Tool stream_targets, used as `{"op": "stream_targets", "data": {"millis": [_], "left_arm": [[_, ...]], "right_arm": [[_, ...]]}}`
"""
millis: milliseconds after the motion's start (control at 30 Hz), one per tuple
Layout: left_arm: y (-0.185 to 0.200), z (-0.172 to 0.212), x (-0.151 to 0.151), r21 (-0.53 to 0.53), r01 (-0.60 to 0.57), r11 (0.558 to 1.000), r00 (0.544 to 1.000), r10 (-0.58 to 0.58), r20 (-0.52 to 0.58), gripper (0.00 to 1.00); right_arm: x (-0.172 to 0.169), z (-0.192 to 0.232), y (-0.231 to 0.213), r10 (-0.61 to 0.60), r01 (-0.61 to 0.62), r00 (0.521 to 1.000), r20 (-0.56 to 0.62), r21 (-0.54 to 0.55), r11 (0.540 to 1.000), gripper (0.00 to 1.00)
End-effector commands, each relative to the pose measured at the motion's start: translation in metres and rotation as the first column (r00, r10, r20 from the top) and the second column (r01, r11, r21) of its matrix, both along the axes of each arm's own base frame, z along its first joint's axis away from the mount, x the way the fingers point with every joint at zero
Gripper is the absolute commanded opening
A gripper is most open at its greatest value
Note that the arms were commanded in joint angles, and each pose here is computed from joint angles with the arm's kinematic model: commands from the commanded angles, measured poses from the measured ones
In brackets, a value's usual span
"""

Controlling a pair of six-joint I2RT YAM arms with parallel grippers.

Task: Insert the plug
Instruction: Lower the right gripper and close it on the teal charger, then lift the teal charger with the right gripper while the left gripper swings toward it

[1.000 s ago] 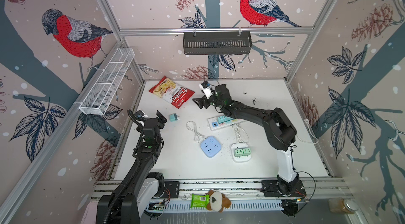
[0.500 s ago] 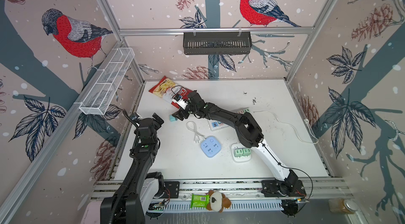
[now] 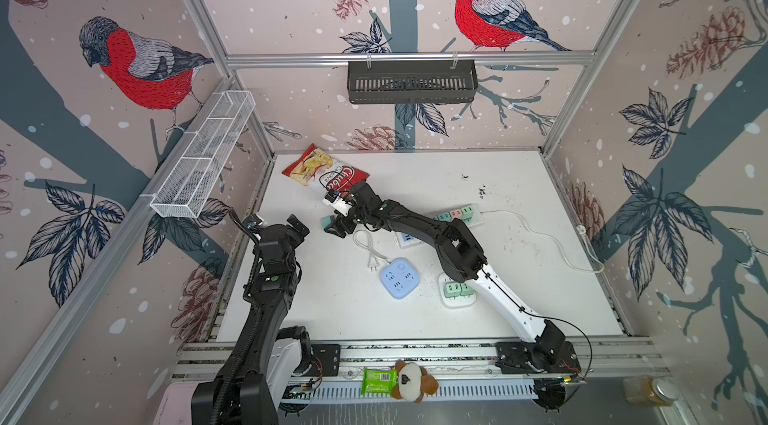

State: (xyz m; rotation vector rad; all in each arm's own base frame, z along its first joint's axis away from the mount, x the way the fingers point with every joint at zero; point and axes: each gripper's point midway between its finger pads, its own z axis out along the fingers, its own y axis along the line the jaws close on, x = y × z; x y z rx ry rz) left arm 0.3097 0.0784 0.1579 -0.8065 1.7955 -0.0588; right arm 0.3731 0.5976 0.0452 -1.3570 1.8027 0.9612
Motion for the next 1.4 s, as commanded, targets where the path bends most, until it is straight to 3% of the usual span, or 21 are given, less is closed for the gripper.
{"op": "stream_targets", "data": {"millis": [0, 167, 500, 1000, 1267, 1367], "left_arm": [[-0.005, 0.006, 0.002, -0.004, 0.031, 1.0, 0.999, -0.031, 0.021, 0.98], [-0.006, 0.008, 0.001, -0.003, 0.041, 0.999, 0.999, -0.041, 0.03, 0.98], [-0.006, 0.015, -0.003, 0.011, 0.039, 0.999, 0.998, -0.04, 0.043, 0.98], [-0.008, 0.016, 0.005, -0.002, 0.054, 0.999, 0.997, -0.054, 0.056, 0.98], [-0.008, 0.016, 0.003, -0.029, 0.048, 0.998, 0.997, -0.046, 0.06, 0.98], [-0.003, 0.015, -0.003, -0.069, -0.006, 0.998, 0.999, 0.008, 0.042, 0.98]], "right_arm": [[-0.006, 0.005, 0.005, 0.03, -0.03, 1.0, -0.005, 0.02, 0.999, 0.83], [-0.016, 0.002, 0.008, 0.059, -0.059, 0.998, 0.01, 0.004, 0.998, 0.79], [-0.033, -0.004, 0.005, 0.081, -0.08, 0.997, 0.005, -0.03, 0.996, 0.61], [-0.027, -0.046, 0.008, -0.138, 0.137, 0.99, -0.002, -0.107, 0.985, 0.62], [-0.036, -0.045, 0.011, -0.118, 0.117, 0.993, -0.005, -0.083, 0.99, 0.38], [-0.041, -0.03, 0.011, -0.101, 0.1, 0.995, -0.003, -0.046, 0.994, 0.31]]}}
